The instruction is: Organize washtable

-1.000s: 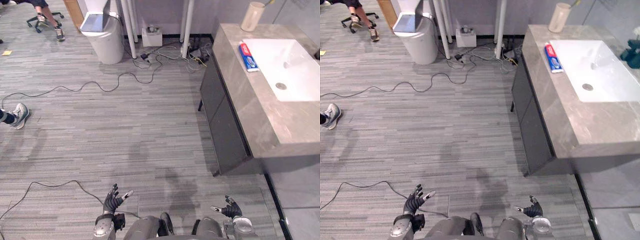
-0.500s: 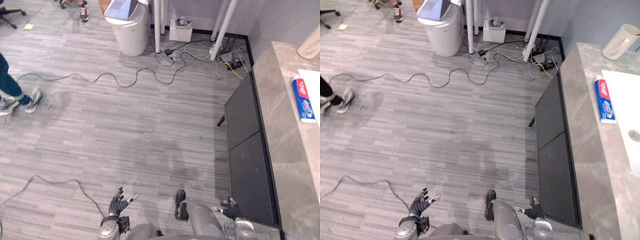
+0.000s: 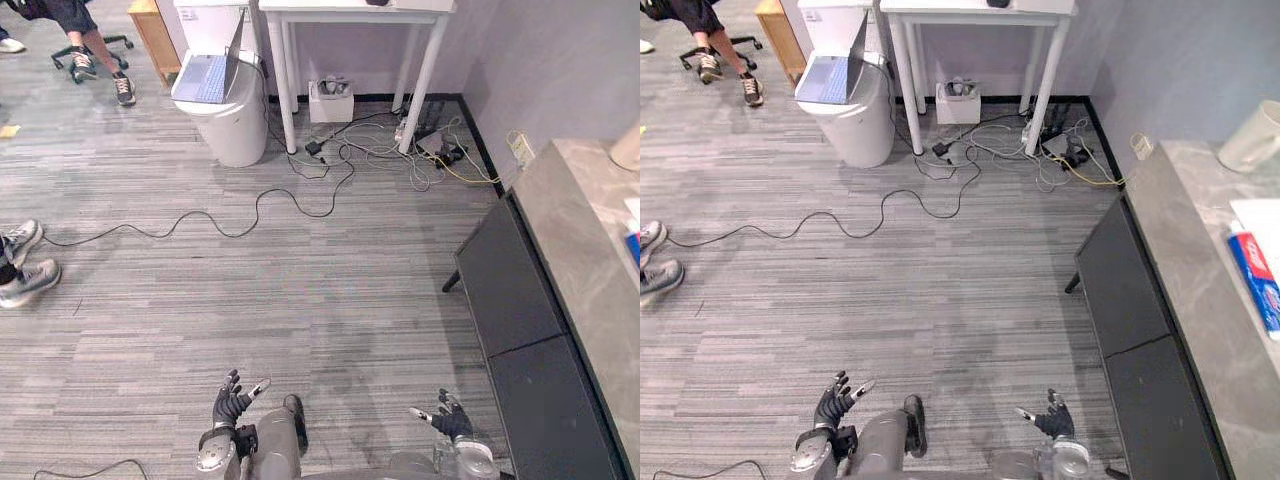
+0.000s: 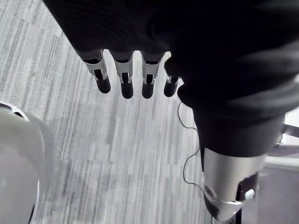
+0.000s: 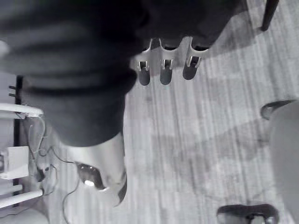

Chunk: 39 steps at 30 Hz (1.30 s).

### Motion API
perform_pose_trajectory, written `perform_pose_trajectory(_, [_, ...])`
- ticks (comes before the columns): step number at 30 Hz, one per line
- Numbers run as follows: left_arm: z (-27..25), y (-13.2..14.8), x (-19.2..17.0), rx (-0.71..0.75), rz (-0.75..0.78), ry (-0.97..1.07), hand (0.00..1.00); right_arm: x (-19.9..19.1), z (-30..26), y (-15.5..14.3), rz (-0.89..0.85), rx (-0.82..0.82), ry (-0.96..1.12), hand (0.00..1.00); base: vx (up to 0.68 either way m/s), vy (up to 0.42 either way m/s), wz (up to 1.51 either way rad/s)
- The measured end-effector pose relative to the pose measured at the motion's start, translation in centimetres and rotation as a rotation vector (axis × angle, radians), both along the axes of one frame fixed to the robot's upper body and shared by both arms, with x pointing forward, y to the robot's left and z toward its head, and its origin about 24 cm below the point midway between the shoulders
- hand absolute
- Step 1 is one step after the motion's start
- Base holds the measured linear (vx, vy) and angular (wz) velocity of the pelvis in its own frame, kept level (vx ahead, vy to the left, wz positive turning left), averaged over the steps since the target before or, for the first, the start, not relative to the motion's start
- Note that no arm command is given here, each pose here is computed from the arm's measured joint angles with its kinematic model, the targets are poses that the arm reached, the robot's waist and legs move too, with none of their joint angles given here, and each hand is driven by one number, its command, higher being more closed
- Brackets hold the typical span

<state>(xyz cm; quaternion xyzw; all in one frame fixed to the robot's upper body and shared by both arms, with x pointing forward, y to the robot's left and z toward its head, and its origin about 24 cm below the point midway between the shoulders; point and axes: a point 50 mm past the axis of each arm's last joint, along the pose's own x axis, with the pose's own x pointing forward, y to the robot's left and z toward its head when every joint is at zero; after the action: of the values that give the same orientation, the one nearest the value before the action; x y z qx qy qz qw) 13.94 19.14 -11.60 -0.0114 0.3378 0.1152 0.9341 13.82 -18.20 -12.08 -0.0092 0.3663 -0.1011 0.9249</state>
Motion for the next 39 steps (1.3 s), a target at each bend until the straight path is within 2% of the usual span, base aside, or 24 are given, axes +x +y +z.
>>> perform_pose_trajectory(5, [-0.2,0.8,0.4,0.031,-0.027,0.015,0.00,0.6,-0.3,1.1,0.091,0.006,0.015,0.00,0.30,0.005,-1.12])
perform_pose_trajectory(8, [-1.0,1.9,-0.8,0.051,-0.029,0.085,0.00,-0.2,-0.9,0.7,0.109,-0.010,0.059,0.00,0.44,-0.049,-1.02])
perform_pose_trajectory(10, [-1.7,0.7,-1.3,0.013,-0.040,0.121,0.00,0.1,-0.9,-0.8,0.112,-0.054,0.072,0.00,0.35,0.025,-1.32])
perform_pose_trajectory(14, [-1.2,-0.2,0.4,0.028,-0.119,0.083,0.00,-0.7,-1.0,-2.2,0.070,-0.071,0.091,0.00,0.23,0.004,-0.62])
perform_pose_trajectory(22, [-1.7,-1.1,-0.9,-0.002,-0.138,0.106,0.00,-0.9,-1.0,-2.1,0.055,-0.060,0.089,0.00,0.16,0.005,-1.26])
perform_pose_trajectory(27, [-1.3,-1.8,-0.5,-0.009,-0.120,0.072,0.00,-0.4,-0.5,-2.4,0.060,-0.077,0.060,0.00,0.23,0.126,-1.38])
perform_pose_trajectory(39, [-1.4,-0.9,-1.1,0.019,-0.125,0.081,0.00,0.4,-1.0,0.5,0.146,-0.031,0.067,0.00,0.27,0.162,-0.77])
